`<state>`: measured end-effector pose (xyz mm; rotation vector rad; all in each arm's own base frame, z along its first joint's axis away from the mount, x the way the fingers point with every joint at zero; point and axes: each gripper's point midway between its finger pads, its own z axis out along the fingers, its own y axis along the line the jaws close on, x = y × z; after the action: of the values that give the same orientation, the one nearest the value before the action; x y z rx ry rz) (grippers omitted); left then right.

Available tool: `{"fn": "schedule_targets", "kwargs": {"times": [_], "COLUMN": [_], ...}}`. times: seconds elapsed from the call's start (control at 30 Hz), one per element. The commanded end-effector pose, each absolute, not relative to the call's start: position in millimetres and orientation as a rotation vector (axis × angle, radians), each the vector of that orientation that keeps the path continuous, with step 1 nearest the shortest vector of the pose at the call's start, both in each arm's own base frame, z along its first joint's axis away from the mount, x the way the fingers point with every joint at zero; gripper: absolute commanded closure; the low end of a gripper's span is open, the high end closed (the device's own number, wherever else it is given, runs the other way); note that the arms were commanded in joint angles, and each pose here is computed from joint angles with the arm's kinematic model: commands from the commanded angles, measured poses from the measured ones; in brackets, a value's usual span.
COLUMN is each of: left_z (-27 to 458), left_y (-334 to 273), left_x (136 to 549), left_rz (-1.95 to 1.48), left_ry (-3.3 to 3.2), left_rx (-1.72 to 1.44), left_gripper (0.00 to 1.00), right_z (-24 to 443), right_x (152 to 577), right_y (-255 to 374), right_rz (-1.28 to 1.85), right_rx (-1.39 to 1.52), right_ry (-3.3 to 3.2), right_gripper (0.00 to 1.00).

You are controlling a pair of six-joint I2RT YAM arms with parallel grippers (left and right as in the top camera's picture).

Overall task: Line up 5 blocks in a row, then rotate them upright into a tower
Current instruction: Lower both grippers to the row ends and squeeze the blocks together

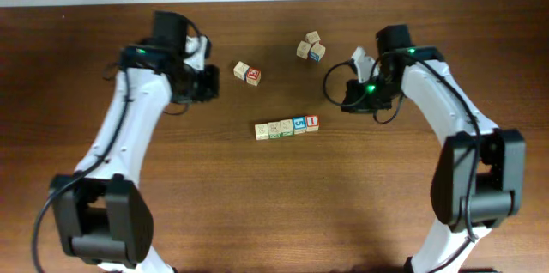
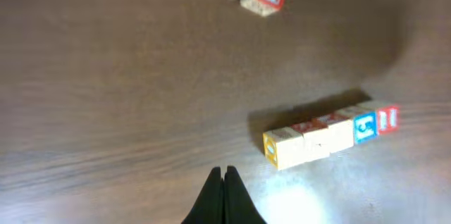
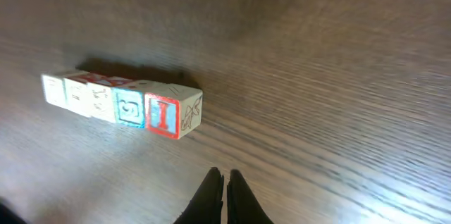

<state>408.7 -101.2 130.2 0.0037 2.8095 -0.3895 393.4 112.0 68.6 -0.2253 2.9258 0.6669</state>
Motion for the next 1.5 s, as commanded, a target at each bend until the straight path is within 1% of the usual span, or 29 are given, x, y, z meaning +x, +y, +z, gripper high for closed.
{"fn": "schedule_targets", "kwargs": {"times": [0.0, 0.07, 0.17, 0.27, 0.33, 0.53, 0.83, 1.1, 1.37, 1.47], "left_z": [88, 70, 49, 37, 29, 32, 22, 19, 16, 16], "left_y": [-114, -124, -146, -159, -161, -163, -165, -167, -171, -172], "left_x": [384, 371, 354, 347, 347, 360, 363, 366, 368, 368], "left_rz": [-0.353, -0.376, -0.435, -0.449, -0.446, -0.459, -0.455, -0.459, -0.488, -0.488], "left_ry": [2.899, 2.926, 2.952, 2.948, 2.925, 2.865, 2.868, 2.862, 2.859, 2.86], "left_rx": [-0.196, -0.243, -0.233, -0.238, -0.297, -0.306, -0.33, -0.325, -0.318, -0.316], "left_gripper": [1.0, 1.0, 1.0, 1.0, 1.0, 1.0, 1.0, 1.0, 1.0, 1.0], "right_z": [57, 56, 56, 56, 55, 56, 56, 20, 17, 20], "right_x": [392, 393, 395, 396, 397, 399, 400, 396, 396, 394], "right_y": [120, 121, 121, 121, 122, 128, 131, 133, 137, 144], "right_rz": [0.666, 0.669, 0.669, 0.671, 0.67, 0.672, 0.662, 0.69, 0.73, 0.799], "right_rx": [-0.243, -0.246, -0.248, -0.236, -0.235, -0.24, -0.246, -0.228, -0.245, -0.282], "right_ry": [2.948, 2.941, 2.933, 2.934, 2.932, 2.92, 2.914, 2.99, 2.984, 2.961], "right_gripper": [0.94, 0.94, 0.94, 0.94, 0.94, 0.94, 0.94, 0.94, 0.94, 0.94]}}
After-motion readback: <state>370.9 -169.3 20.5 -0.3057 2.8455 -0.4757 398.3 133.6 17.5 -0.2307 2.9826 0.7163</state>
